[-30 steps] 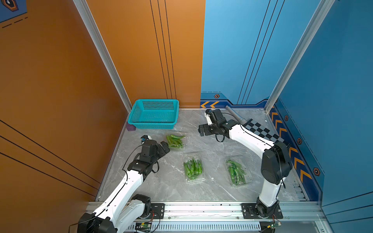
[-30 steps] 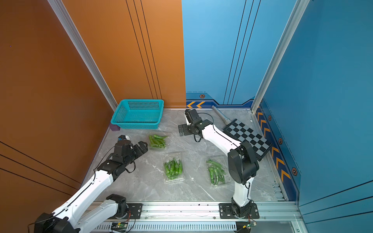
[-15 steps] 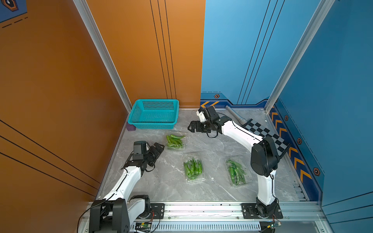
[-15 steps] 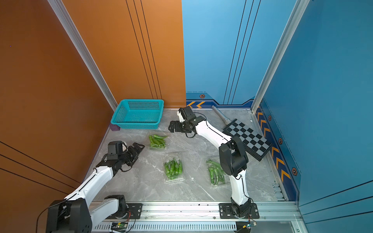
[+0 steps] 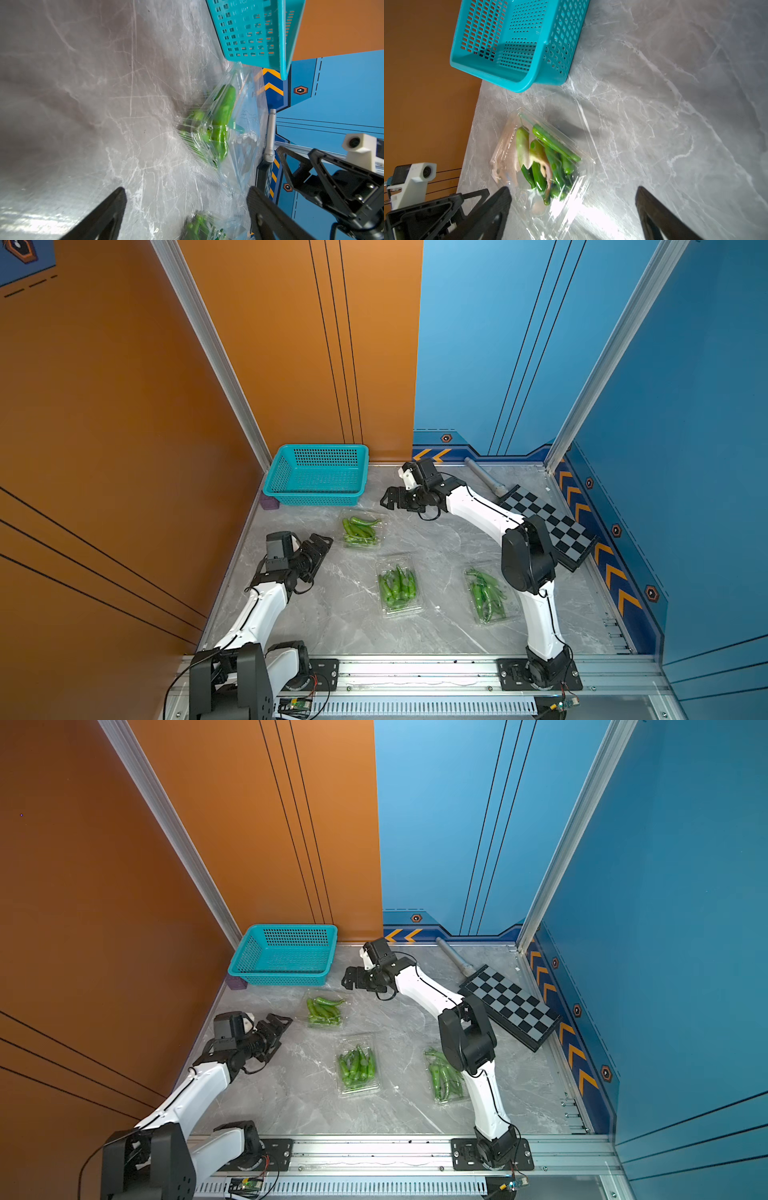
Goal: Take small green peppers out of containers
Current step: Move the basket to the center of the board.
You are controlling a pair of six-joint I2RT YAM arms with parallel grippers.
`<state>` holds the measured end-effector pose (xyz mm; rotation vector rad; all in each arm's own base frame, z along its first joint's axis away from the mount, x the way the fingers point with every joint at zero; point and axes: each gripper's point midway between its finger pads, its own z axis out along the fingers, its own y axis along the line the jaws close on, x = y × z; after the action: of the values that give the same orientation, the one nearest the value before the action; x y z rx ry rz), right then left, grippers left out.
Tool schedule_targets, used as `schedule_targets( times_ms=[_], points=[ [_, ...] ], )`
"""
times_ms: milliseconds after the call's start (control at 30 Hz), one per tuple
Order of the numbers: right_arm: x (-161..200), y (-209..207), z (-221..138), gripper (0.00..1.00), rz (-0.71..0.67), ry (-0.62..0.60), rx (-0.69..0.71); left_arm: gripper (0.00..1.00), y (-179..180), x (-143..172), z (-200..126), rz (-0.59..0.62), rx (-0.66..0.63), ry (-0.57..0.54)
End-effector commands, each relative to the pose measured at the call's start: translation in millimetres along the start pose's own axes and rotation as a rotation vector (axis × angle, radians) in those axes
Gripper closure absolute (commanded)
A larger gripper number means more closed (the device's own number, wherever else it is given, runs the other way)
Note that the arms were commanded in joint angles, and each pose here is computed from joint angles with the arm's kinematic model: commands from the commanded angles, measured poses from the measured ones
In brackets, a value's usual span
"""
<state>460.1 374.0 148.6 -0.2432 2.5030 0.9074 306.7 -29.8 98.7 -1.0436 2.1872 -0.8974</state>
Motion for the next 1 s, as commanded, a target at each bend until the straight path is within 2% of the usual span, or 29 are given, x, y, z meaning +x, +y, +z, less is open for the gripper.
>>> schedule_targets(
  times_ms=[0, 100, 233, 333, 700, 867, 967],
  points=[
    [-16, 9, 19, 0.08, 0.002, -0.017, -0.044, 0.07, -1, 4, -2, 0.02, 0.02, 0.025],
    [-34, 19, 36, 0.11, 0.007, -0.051, -0.071, 0.07, -1, 6, -3, 0.026, 0.02, 0.029],
    [-55, 16, 58, 0.24, 0.064, -0.103, -0.077, 0.07, 1, 6, -7, 0.043, 0.01, 0.028],
    [-65, 16, 68, 0.28, 0.078, -0.152, -0.094, 0.07, 0, 8, -8, 0.053, 0.013, 0.039],
    [-84, 44, 79, 0.3, 0.118, -0.249, -0.241, 0.07, -2, 10, -12, 0.078, 0.028, 0.042],
    [-78, 36, 93, 0.32, 0.125, -0.253, -0.204, 0.07, -2, 9, -12, 0.082, 0.028, 0.043],
    [-75, 34, 100, 0.33, 0.083, -0.274, -0.162, 0.06, -4, 11, -13, 0.095, 0.038, 0.046]
  ],
)
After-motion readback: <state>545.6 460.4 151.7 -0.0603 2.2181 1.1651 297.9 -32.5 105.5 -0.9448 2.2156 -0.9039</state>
